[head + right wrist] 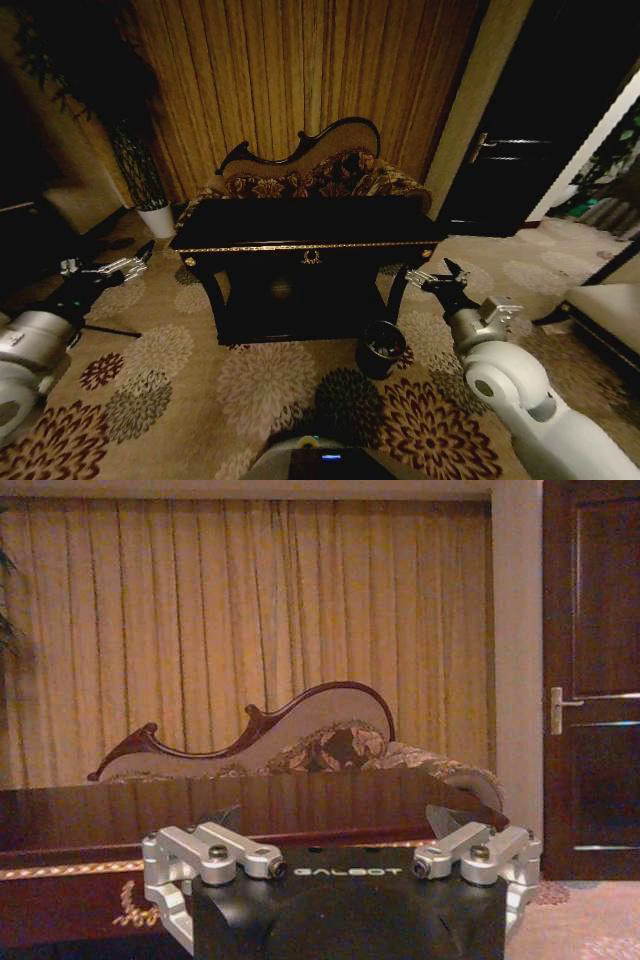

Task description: Move to the front of the table and place the trash on the table into the trash bin.

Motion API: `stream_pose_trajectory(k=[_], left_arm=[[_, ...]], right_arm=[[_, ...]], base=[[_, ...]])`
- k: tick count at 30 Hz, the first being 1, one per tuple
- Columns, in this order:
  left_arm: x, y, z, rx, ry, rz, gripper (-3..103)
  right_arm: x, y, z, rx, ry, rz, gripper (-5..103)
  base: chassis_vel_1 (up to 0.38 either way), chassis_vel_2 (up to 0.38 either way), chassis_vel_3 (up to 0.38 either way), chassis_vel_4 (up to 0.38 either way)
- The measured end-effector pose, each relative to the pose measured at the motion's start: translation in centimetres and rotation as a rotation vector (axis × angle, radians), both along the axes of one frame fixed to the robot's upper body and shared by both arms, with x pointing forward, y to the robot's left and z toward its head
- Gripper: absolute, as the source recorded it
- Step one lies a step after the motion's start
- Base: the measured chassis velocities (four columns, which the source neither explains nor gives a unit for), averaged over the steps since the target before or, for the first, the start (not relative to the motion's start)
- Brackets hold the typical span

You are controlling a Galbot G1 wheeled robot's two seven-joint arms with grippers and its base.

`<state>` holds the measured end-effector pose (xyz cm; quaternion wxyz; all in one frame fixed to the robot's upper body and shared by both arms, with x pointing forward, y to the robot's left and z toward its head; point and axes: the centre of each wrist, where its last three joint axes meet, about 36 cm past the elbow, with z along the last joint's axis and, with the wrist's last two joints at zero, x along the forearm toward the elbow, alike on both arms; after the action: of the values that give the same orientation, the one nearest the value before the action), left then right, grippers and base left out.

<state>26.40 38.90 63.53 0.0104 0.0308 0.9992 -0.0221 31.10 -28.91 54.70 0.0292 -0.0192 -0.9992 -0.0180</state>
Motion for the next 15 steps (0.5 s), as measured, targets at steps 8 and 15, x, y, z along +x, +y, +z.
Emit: stream_pose_trajectory(k=[8, 15], left_arm=[[-0.11, -0.24, 0.09, 0.002, -0.005, -0.005, 100], [-0.42, -0.35, 0.07, 0.000, -0.008, -0.002, 100]], right_arm=[[-0.38, -0.12, -0.01, -0.001, 0.002, -0.008, 100], [-0.72, -0.15, -0.04, -0.003, 0.006, -0.011, 100]], base=[[0.247, -0.250, -0.254, 0.253], [0.267, -0.228, -0.245, 0.269]])
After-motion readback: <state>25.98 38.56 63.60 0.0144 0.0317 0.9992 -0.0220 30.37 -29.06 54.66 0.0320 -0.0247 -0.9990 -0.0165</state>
